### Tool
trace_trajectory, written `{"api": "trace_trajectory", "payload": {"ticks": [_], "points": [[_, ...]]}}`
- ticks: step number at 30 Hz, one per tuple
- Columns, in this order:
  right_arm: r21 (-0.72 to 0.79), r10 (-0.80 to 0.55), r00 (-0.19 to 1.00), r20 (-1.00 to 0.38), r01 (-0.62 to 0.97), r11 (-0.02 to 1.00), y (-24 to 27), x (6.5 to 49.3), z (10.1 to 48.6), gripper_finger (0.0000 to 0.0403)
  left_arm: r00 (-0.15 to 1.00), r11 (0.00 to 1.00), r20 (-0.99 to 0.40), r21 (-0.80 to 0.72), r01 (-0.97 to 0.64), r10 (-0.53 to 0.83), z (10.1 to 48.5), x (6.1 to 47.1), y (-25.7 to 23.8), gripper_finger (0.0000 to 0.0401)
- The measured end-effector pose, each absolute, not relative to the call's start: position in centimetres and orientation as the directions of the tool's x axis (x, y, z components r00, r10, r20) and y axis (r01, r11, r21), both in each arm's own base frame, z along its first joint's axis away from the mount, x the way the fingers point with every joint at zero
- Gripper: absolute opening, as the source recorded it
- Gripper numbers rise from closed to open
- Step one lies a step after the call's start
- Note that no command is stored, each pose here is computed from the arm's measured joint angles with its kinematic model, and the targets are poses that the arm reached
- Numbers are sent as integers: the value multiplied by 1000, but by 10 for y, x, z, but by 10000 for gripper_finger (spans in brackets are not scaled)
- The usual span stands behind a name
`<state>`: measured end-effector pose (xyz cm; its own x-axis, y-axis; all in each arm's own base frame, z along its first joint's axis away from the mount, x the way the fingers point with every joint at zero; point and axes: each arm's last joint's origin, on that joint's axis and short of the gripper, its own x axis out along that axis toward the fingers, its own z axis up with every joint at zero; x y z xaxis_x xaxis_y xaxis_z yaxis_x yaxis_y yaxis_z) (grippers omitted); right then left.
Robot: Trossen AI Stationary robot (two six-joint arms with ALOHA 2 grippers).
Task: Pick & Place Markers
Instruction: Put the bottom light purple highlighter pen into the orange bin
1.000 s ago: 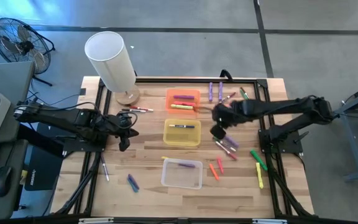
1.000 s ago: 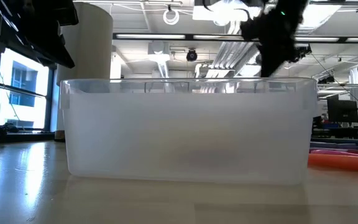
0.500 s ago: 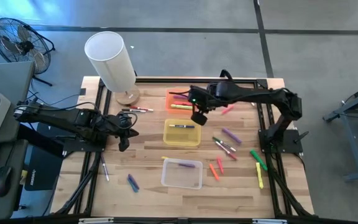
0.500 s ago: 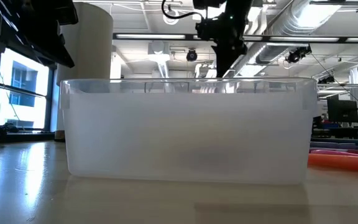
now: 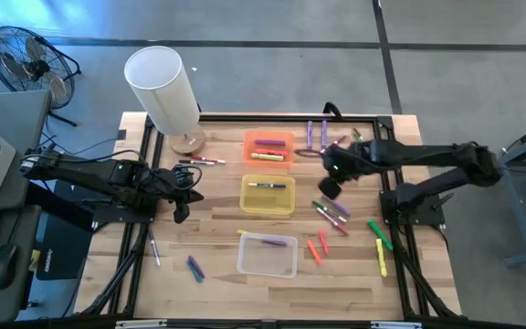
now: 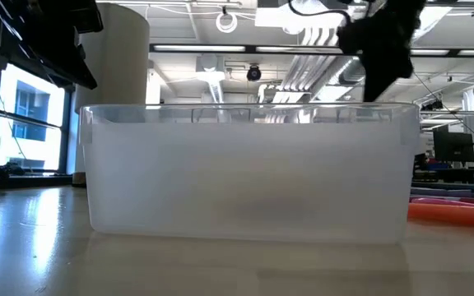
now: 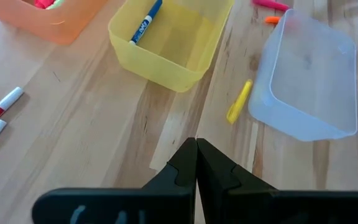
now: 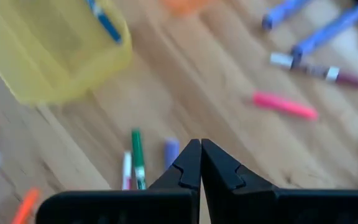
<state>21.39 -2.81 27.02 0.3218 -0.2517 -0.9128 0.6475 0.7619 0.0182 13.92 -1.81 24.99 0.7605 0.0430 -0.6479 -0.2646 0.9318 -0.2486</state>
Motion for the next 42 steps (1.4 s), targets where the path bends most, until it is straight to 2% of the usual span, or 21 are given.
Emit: {"api": "trace_trajectory", "payload": {"ticks": [4, 12, 16, 24, 30, 34, 39, 42], "points": [[0, -221, 273, -936, 628, 778, -15, 200, 244, 14, 764, 927, -643, -256, -274, 48, 250, 140, -18, 0], [29, -148, 251, -957, 585, 811, -5, 192, 190, 97, 766, 898, -639, -289, -331, 76, 250, 140, -17, 0], [16, -153, 228, -962, 603, 798, -8, 184, 169, 118, 766, 887, -638, -307, -346, 78, 251, 140, -17, 0], [-10, -128, 162, -978, 581, 814, -8, 170, 132, 104, 770, 872, -633, -330, -361, 79, 251, 140, -17, 0], [-82, -165, 101, -981, 554, 828, -6, 169, 120, 82, 795, 869, -602, -350, -349, 77, 254, 143, -18, 0], [-74, -162, 122, -979, 526, 847, -5, 171, 122, 54, 801, 869, -592, -347, -353, 89, 255, 143, -17, 0], [-64, -169, 153, -974, 527, 847, -9, 185, 137, 54, 801, 869, -593, -346, -353, 89, 255, 143, -17, 0], [-74, -204, 196, -959, 521, 851, -16, 200, 162, 54, 800, 870, -593, -345, -353, 90, 255, 143, -17, 0]]}}
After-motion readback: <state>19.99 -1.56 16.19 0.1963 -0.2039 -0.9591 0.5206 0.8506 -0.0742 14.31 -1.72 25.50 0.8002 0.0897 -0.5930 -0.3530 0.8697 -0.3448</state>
